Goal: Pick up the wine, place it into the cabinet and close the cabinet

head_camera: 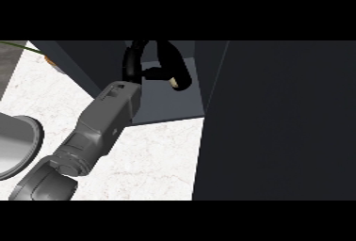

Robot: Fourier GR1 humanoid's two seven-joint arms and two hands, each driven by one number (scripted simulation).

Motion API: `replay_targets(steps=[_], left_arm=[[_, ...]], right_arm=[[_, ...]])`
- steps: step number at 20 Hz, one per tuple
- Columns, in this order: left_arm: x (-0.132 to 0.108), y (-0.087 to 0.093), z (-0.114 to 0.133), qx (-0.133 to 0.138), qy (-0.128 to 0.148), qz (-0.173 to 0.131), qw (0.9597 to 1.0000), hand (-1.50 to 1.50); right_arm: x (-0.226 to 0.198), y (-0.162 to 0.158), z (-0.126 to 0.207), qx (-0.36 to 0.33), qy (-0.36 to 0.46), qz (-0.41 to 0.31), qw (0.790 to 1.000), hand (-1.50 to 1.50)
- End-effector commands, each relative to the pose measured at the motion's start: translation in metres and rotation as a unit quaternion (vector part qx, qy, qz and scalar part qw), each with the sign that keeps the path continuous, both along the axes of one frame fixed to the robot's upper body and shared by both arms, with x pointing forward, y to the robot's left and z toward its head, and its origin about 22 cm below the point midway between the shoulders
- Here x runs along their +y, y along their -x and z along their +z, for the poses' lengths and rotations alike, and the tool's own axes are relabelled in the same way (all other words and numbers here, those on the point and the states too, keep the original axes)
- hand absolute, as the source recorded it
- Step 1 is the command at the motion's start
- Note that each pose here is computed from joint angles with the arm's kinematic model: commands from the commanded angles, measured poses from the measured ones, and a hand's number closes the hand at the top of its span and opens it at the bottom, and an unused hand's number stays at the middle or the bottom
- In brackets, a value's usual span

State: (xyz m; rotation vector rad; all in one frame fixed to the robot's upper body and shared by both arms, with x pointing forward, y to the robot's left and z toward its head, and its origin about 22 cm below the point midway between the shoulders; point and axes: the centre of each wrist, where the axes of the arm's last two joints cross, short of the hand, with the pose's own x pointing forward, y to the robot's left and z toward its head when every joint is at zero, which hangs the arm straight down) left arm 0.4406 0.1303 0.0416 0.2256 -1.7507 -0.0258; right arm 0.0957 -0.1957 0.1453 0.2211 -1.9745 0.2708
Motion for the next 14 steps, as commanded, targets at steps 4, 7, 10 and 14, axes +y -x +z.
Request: replay_targets(steps=[4, 7, 10, 14], left_arm=[[-0.011, -0.008, 0.023, -0.044, 0.069, -0.054, 0.9952, 1.50], [-0.014, -0.007, 0.024, -0.051, 0.108, -0.097, 0.9881, 1.50], [-0.023, -0.003, 0.016, -0.050, 0.121, -0.114, 0.9848, -1.50], [-0.018, -0.005, 0.019, -0.042, 0.118, -0.133, 0.9832, -1.50]], right_arm=[[-0.002, 0.019, 0.026, 0.007, -0.039, 0.025, 0.999, -1.50], [-0.003, 0.016, 0.024, 0.002, -0.035, 0.019, 0.999, -1.50], [-0.008, 0.026, 0.032, 0.013, -0.046, 0.013, 0.999, -1.50], [-0.008, 0.032, 0.037, 0.021, -0.041, 0.007, 0.999, -1.50]])
